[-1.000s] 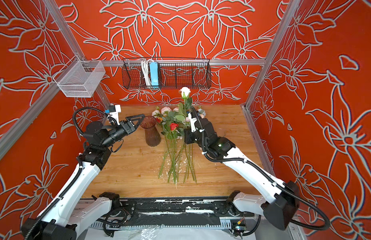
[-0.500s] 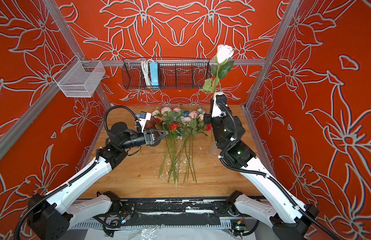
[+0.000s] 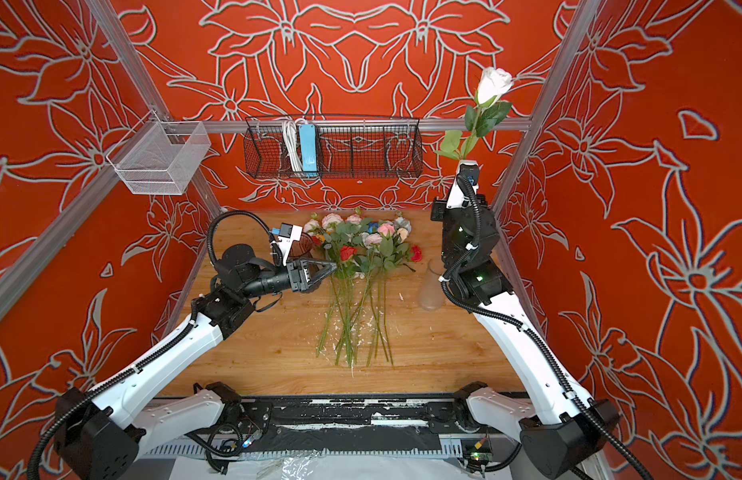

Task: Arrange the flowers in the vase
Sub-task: 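Lower the white rose stem into the clear vase with the right gripper, then open the right gripper to release the rose in the clear vase, then move the right gripper back to the bunch and grasp another rose stem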

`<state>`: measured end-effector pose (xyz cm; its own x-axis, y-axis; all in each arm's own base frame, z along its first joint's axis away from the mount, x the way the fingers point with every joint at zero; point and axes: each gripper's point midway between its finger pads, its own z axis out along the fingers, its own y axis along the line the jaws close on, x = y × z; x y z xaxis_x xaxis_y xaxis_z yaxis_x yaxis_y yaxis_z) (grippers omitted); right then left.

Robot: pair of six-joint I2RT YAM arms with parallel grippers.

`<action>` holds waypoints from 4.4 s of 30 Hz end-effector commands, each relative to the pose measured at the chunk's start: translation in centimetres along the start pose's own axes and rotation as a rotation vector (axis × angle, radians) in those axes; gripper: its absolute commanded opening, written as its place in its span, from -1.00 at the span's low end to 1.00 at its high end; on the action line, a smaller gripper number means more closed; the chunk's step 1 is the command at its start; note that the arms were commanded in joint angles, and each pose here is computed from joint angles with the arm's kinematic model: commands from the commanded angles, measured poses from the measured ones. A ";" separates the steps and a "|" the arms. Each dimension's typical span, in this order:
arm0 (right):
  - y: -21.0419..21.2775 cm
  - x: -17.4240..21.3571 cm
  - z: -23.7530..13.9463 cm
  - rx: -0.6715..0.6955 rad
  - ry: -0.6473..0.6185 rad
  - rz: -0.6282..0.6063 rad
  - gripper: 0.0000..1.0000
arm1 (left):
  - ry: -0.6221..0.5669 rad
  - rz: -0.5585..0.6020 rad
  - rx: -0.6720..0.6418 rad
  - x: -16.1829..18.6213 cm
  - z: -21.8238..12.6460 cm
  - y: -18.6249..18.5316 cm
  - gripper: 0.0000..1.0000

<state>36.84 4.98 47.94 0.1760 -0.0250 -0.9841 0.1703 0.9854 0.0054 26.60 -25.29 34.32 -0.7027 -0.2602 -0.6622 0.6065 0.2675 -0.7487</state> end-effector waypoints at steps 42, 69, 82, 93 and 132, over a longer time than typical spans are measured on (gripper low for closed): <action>-2.3 14.7 -6.4 -0.025 0.338 0.134 0.08 | -0.044 0.060 -0.008 -1.1 -0.7 -1.4 0.95; 12.1 24.3 -11.6 -0.347 0.920 0.170 -0.24 | -0.327 0.026 -0.364 -4.7 -5.7 4.0 0.95; 19.3 33.2 -11.3 -0.408 1.162 0.206 -0.38 | -0.379 -0.039 -0.409 -5.9 -7.2 5.6 0.95; 20.8 39.4 -9.5 -0.286 1.256 0.136 -0.38 | -0.388 -0.052 -0.404 -6.2 -7.5 5.8 0.95; 14.6 34.6 -10.3 -0.230 1.132 0.026 -0.33 | -0.386 -0.071 -0.357 -6.6 -7.5 5.3 0.95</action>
<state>36.39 23.00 12.21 -0.8220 0.0920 -0.5620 -0.0502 0.9713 0.2325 31.65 -15.09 34.42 -0.5146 -0.5898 -0.6223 0.3293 0.5342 -0.7786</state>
